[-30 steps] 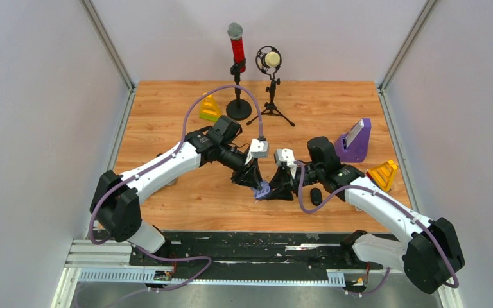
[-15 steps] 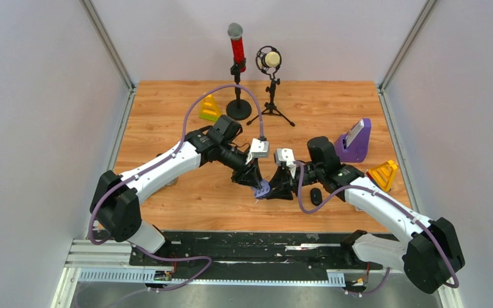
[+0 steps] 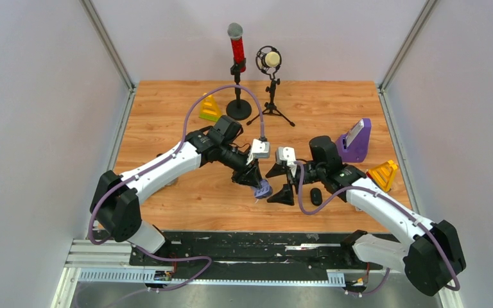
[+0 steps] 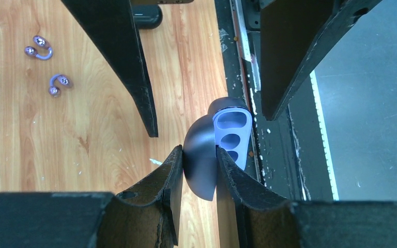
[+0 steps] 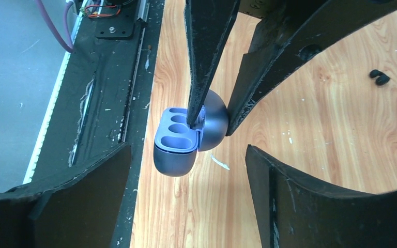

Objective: Insert the wireless bluetooth earbuds into the charging case
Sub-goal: Adjust the charging case, then pick up the earbud from the center of the board.

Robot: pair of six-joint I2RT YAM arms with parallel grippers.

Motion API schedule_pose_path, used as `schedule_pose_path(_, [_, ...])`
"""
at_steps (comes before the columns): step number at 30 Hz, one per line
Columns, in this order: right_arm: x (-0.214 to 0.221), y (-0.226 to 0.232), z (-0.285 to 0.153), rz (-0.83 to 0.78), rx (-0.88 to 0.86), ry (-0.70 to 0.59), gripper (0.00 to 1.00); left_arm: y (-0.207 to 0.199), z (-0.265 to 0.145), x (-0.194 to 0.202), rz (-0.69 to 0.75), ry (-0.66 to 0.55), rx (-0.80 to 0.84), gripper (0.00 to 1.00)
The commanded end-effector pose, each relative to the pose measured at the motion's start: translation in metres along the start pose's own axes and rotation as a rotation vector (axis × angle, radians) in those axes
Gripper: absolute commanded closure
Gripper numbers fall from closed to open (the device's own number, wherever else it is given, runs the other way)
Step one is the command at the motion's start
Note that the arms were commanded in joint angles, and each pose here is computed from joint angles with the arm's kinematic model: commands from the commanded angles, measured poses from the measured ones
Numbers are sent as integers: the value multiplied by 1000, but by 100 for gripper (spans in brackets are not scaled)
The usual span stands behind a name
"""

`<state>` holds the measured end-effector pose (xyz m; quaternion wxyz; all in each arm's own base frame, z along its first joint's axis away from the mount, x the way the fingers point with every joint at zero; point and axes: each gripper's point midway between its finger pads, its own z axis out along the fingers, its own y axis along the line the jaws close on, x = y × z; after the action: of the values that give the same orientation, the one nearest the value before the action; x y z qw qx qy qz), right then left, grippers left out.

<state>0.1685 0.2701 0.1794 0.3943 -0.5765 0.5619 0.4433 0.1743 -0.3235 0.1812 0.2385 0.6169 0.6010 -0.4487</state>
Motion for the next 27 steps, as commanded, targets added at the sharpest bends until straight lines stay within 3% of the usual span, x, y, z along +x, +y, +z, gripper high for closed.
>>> schedule_pose_path(1, [-16, -13, -9, -96, 65, -28, 15, 3, -7, -17, 50, -26, -55, 100])
schedule_pose_path(7, [-18, -45, -39, -165, 268, 17, 3, 46, -15, -11, 38, 10, -299, 99])
schedule_pose_path(14, [-3, -86, -82, -164, 558, 130, 2, 106, -37, 8, -2, 96, -636, 98])
schedule_pose_path(21, [38, -116, -84, 27, 678, 227, 7, 127, -50, 26, 17, 230, -732, 100])
schedule_pose_path(27, [66, -141, -85, 185, 760, 311, 13, 123, -51, 56, -5, 357, -694, 100])
